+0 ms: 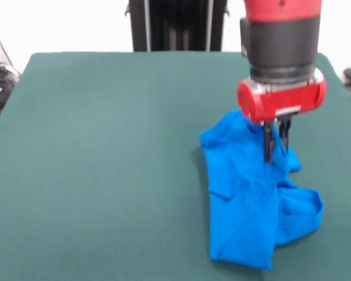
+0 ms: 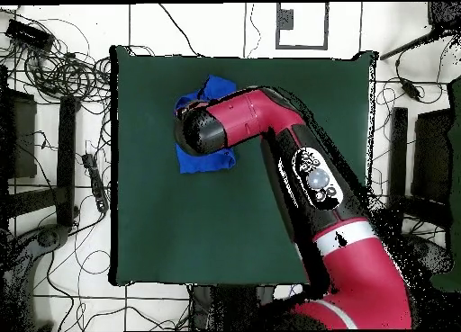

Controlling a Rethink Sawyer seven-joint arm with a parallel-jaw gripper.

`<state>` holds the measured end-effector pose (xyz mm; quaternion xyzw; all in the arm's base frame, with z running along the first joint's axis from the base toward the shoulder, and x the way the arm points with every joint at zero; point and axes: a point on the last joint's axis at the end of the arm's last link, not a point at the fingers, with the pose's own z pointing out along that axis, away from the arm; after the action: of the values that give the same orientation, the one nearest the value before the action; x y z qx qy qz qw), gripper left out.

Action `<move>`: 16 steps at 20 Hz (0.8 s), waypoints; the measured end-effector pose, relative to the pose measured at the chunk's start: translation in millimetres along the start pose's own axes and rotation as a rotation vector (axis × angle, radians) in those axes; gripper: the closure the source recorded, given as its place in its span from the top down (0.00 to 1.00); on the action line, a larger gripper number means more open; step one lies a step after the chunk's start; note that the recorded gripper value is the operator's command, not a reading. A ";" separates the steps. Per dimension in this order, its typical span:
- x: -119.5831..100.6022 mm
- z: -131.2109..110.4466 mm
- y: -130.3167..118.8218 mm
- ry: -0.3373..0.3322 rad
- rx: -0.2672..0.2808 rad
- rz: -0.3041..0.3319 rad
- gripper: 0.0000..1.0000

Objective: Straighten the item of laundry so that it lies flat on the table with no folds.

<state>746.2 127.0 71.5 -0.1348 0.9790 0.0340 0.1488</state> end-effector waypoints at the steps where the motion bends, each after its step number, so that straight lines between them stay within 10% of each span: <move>1: -4.3 -8.1 -1.6 0.003 0.006 0.004 0.00; 16: -37.9 -85.1 -36.8 0.016 0.032 0.095 0.00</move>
<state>767.1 92.1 163.0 -0.0861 0.9859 0.0241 0.1414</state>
